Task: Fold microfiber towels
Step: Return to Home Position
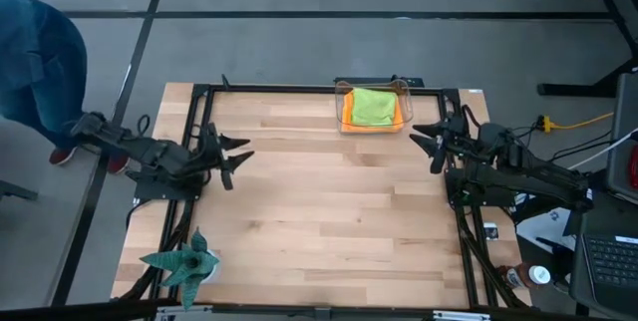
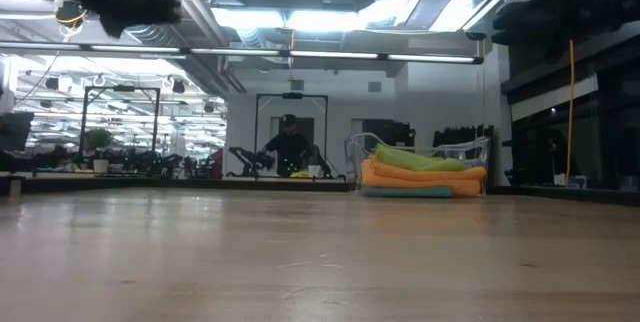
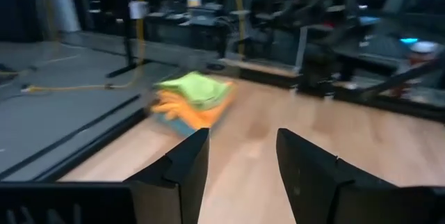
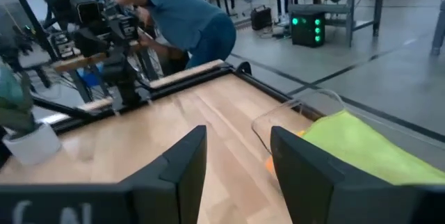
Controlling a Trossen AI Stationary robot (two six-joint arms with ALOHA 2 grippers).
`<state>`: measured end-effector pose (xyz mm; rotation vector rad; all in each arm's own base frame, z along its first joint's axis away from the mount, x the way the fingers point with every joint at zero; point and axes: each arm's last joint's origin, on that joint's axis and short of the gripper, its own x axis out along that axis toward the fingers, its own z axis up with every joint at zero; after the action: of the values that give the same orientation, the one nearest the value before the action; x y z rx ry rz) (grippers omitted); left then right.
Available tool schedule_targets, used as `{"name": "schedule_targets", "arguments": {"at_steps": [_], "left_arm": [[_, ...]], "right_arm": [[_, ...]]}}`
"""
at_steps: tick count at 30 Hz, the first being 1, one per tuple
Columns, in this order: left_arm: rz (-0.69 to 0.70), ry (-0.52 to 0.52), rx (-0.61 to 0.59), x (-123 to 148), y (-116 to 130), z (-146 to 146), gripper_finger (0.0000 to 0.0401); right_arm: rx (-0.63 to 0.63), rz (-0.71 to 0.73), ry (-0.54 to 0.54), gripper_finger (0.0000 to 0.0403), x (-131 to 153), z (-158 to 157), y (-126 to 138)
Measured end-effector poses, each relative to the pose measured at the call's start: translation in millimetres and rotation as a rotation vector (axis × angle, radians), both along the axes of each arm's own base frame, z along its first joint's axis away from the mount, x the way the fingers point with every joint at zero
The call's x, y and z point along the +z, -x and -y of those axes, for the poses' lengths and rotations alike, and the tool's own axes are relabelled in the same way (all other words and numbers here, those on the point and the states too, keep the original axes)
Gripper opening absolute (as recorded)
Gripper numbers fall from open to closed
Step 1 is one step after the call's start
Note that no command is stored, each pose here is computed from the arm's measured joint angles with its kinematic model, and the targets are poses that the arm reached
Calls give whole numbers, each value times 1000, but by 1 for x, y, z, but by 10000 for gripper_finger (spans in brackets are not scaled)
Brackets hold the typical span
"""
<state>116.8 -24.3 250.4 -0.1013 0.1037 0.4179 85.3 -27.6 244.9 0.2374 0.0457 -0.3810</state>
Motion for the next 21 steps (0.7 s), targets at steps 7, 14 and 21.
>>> {"name": "schedule_targets", "arguments": {"at_steps": [7,14,21], "left_arm": [[17,-7,40,-25,11,-19,161],[63,1,39,-60,11,-32,161],[74,-38,7,-80,9,-36,161]], "right_arm": [[-12,-21,50,163,-1,0,1],[-10,-47,50,163,-3,0,1],[-21,-118,55,163,-9,0,2]]}}
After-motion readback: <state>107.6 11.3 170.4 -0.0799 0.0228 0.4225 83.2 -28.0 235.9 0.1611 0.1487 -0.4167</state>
